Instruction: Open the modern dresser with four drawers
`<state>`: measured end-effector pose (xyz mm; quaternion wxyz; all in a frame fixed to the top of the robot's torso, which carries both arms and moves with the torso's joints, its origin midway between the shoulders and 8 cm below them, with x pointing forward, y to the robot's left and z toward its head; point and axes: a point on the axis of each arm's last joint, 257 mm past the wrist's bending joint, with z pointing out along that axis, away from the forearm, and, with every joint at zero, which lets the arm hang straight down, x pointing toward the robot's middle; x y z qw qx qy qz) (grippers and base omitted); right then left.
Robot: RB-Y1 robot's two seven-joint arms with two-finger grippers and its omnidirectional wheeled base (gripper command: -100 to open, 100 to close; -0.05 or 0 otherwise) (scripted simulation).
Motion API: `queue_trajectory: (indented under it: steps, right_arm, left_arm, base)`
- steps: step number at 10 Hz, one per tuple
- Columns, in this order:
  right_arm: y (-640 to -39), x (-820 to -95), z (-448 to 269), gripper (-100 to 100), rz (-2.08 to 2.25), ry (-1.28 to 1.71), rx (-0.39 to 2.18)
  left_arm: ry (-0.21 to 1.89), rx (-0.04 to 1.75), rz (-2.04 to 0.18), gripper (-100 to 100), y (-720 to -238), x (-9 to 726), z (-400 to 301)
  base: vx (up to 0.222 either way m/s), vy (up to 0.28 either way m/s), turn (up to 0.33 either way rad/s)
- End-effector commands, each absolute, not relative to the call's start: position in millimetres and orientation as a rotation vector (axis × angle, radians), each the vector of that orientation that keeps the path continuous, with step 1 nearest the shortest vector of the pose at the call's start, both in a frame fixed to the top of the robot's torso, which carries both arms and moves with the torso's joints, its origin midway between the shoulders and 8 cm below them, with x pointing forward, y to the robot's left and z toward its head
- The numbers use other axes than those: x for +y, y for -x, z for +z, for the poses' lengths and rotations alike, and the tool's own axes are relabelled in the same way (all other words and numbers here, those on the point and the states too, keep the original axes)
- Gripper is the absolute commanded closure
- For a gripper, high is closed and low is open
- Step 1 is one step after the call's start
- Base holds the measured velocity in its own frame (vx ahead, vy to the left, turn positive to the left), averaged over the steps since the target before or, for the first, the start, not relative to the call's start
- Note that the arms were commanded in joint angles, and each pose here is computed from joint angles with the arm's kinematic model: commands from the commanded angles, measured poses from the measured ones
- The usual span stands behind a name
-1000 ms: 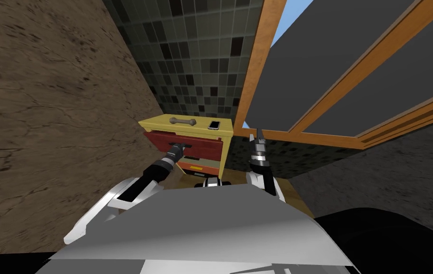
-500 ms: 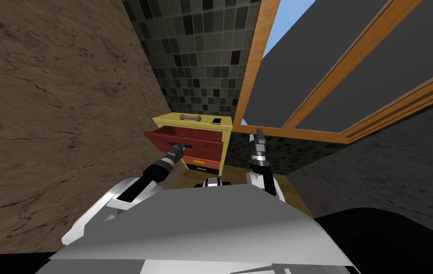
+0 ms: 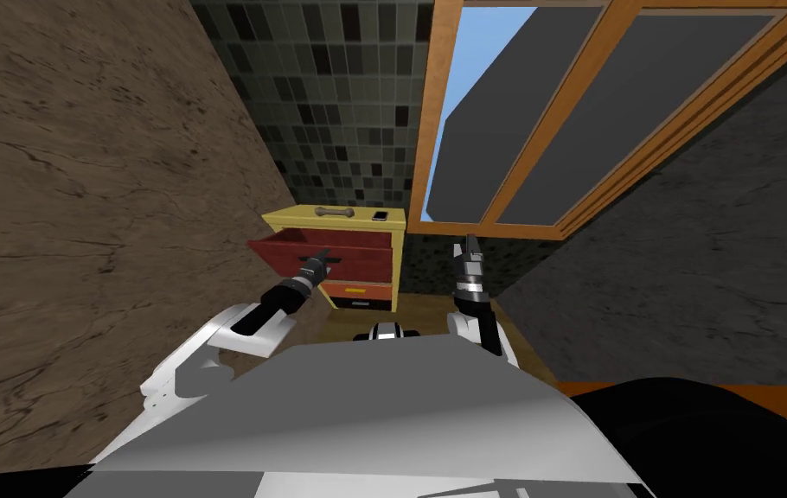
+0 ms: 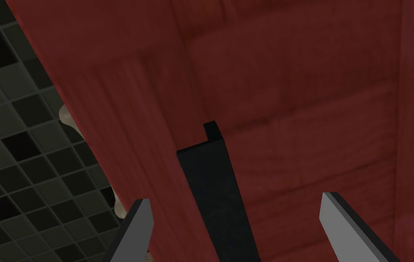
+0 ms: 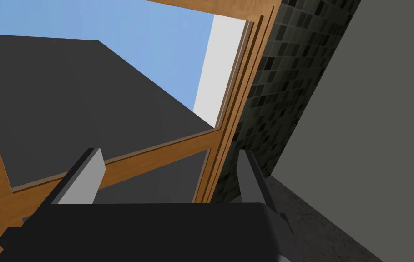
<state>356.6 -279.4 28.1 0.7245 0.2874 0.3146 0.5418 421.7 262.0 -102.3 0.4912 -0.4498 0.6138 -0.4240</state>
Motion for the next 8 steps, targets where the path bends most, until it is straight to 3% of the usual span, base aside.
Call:
queue_trajectory:
  steps: [1,6,8]
  right_arm:
    - [-356.6,-279.5,28.0,0,1.195,-0.634,0.694]
    - [-356.6,-279.5,28.0,0,1.195,-0.634,0.694]
    - [-356.6,-279.4,28.1,0,1.195,-0.634,0.694]
  left_arm:
    - [1.123,1.454,-0.991,-100,-442.9,288.6,-94.1]
    - [1.183,1.362,-0.930,-100,-477.0,340.6,-66.8]
    - [1.236,1.291,-0.893,-100,-491.9,377.4,-46.7]
  base:
    - [-0.109,-0.003,-0.225]
    - [-0.119,-0.007,-0.189]
    - [-0.181,-0.033,-0.338]
